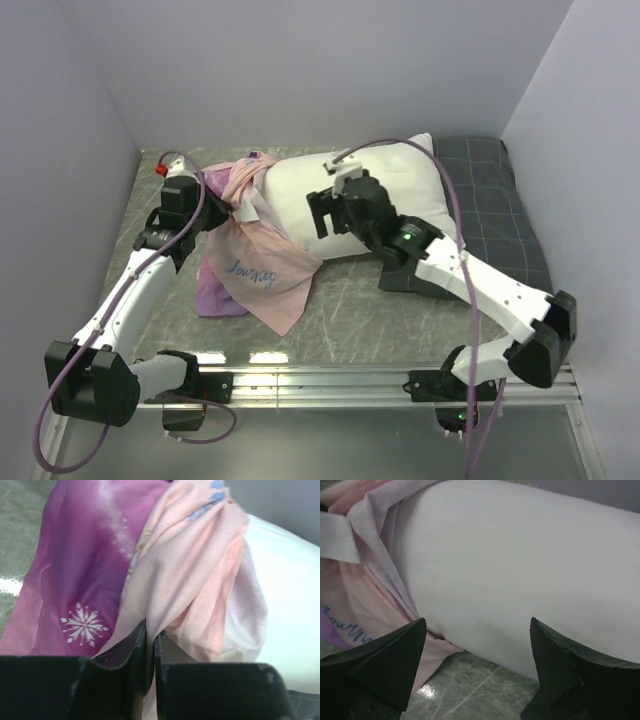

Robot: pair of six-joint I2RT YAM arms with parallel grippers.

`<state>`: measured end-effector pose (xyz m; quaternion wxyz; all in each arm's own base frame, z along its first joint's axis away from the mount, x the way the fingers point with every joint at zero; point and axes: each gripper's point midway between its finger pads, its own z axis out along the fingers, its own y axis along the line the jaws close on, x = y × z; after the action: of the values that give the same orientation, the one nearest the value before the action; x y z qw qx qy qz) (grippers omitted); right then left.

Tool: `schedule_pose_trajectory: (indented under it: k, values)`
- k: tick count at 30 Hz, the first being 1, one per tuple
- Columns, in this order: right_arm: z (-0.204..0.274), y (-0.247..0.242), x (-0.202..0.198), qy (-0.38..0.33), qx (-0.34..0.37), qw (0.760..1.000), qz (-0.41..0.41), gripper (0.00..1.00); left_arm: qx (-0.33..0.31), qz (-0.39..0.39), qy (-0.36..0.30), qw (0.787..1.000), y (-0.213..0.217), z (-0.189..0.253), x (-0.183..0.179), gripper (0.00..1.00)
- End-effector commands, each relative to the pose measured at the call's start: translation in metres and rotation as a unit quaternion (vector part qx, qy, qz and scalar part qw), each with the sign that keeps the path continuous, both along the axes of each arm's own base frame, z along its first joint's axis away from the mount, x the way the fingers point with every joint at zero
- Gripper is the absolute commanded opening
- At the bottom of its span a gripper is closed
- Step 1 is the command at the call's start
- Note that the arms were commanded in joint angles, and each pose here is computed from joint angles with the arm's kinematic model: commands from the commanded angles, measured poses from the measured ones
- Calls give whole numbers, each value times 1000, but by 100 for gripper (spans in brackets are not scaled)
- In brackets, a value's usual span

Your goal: Remove the pillowcase from the pillow

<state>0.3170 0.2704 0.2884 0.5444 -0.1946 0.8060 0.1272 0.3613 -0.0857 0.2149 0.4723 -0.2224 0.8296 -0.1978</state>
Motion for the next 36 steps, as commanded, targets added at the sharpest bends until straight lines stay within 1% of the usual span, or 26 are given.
schedule_pose_trajectory:
  k: [1,2,3,5,6,8,9,10,11,12,13,14,15,16,17,18,20,21,23,25,26,28,31,34,35,36]
  values:
    - [-39,13,20,-6,-55,998,-3,91,10,-15,-37,999,-6,33,9,16]
    - [-52,18,23,3,-63,998,3,91,11,-19,-38,999,-9,36,11,17]
    - [-77,25,29,23,-83,996,3,91,12,-26,-37,999,-12,37,12,18]
    - [-103,31,37,44,-105,993,-2,91,16,-32,-30,999,-15,34,12,20]
    - [-128,38,43,61,-125,990,-4,91,18,-38,-30,999,-19,34,13,20]
    - [-146,40,50,77,-147,986,-14,80,18,-46,-30,998,-23,33,15,28]
    - [-153,44,56,85,-148,985,-23,71,19,-56,-29,998,-28,33,14,33]
    - [-157,43,55,96,-156,983,-26,55,19,-61,-29,998,-31,34,14,39]
    - [-156,42,58,100,-152,983,-32,18,20,-67,-33,997,-34,36,12,53]
    - [-144,47,60,97,-133,986,-35,7,21,-76,-39,996,-41,40,9,59]
    - [-138,47,59,100,-125,986,-34,0,25,-70,-43,996,-42,43,7,63]
    - [-130,50,59,102,-111,988,-27,0,27,-66,-47,996,-43,47,0,69]
    - [-107,50,64,93,-87,991,-33,0,26,-74,-49,996,-53,50,-7,71]
    - [-99,48,62,96,-83,991,-33,0,38,-53,-51,997,-48,52,-10,73]
    - [-89,47,64,95,-73,992,-36,0,46,-49,-46,997,-48,51,-20,74]
    - [-68,45,70,88,-49,994,-40,0,48,-54,-41,997,-56,48,-29,74]
    - [-53,43,71,94,-35,994,-34,0,62,-29,-37,997,-48,43,-39,75]
    - [-38,43,76,91,-16,995,-30,0,65,-24,-28,997,-50,37,-47,75]
    - [-28,41,77,88,-11,996,-30,0,75,-4,-20,997,-42,22,-58,76]
    - [-14,41,78,81,-5,996,-31,0,67,8,-11,998,-39,9,-63,77]
    - [-11,40,79,79,-3,996,-30,0,69,9,-1,998,-36,-5,-69,77]
    - [-2,41,78,75,2,997,-28,0,64,15,4,998,-36,-17,-71,77]
    - [5,39,78,71,5,997,-28,0,76,25,20,997,-33,-42,-69,79]
    - [10,39,78,68,7,997,-27,0,76,21,25,997,-39,-48,-64,78]
    - [13,37,79,65,8,997,-31,0,81,19,32,996,-39,-53,-63,75]
    - [15,35,79,63,9,997,-33,0,81,22,34,996,-39,-54,-62,70]
